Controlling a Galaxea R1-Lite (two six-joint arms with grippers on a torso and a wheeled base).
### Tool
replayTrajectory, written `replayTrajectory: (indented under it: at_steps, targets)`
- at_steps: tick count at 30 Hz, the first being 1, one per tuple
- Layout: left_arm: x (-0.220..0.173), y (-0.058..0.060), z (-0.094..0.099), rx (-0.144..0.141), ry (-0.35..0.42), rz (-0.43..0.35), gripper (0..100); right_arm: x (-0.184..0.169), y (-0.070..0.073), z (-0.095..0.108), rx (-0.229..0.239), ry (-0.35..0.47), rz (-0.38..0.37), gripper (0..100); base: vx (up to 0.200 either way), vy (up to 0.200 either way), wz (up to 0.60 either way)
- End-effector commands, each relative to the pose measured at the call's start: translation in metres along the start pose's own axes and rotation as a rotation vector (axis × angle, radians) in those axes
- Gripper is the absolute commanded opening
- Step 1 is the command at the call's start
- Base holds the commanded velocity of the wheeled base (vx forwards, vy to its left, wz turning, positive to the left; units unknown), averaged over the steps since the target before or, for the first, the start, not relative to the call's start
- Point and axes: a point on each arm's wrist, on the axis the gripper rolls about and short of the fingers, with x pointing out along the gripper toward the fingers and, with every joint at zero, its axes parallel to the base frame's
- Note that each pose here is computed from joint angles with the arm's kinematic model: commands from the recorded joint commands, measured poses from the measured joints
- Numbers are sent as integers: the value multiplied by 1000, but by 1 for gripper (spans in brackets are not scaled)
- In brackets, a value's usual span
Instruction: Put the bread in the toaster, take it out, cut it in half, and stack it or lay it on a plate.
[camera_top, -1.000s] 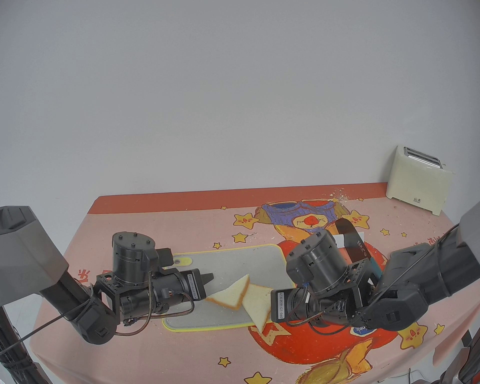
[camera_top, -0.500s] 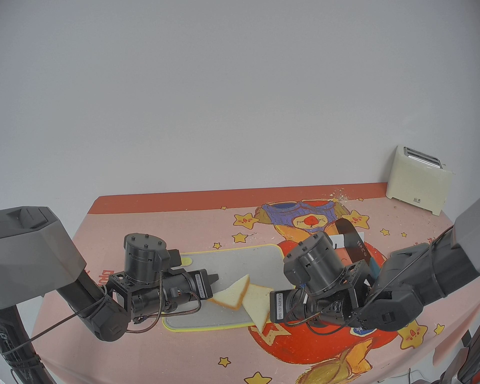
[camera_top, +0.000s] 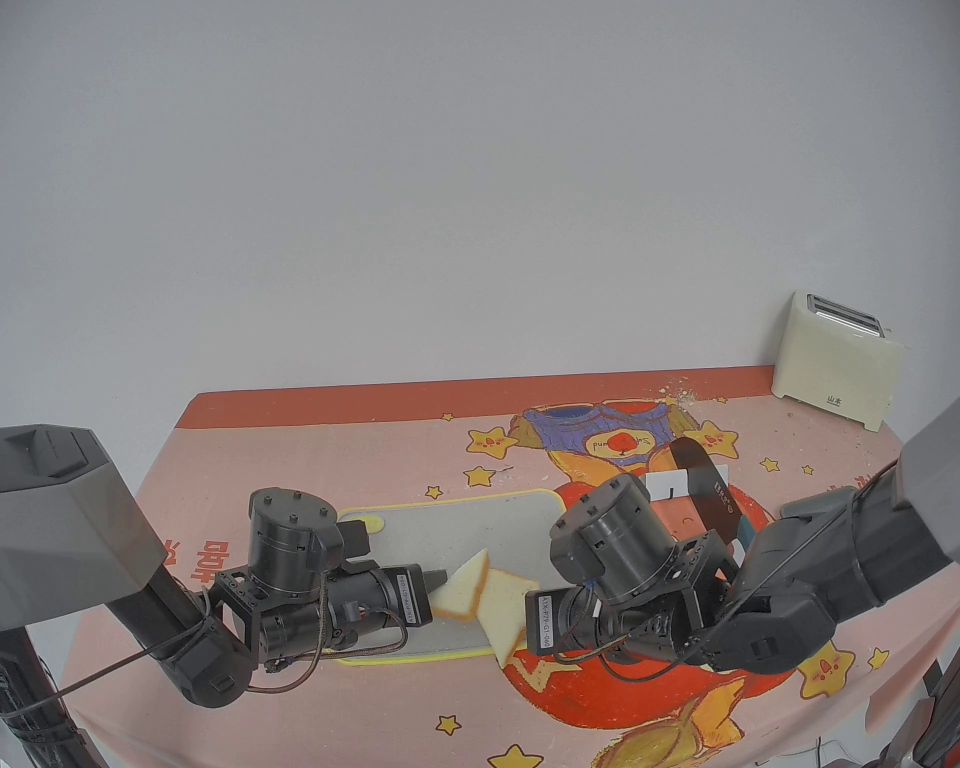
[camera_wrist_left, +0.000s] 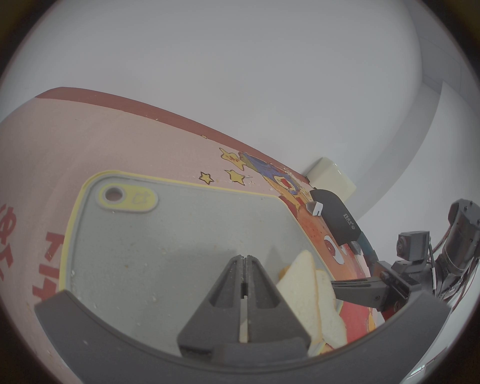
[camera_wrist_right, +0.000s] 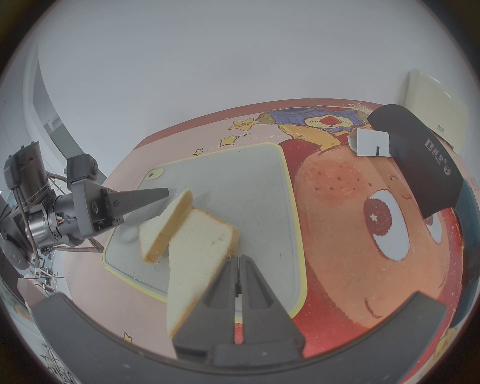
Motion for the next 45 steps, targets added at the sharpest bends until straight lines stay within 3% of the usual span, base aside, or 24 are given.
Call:
replayTrajectory:
  at_steps: [1,10,22,32,45]
  targets:
    - [0,3,-5,-7,26,15,0,1,2,-2,-6,4,2,0,0,0,0]
    - [-9,-5,3,0,-9,-11,0,6,8,2,-7,-3,9,0,0,0,0]
    - [-16,-27,-4,36,-1,-68,0,13,14,0,-16,3,11,0,0,0,0]
    - [-41,-34,1,43,-47,-100,0,13,13,1,-13,3,9,0,0,0,0]
    - [-43,-31,-1,39,-40,-90,0,11,13,2,7,-3,10,0,0,0,0]
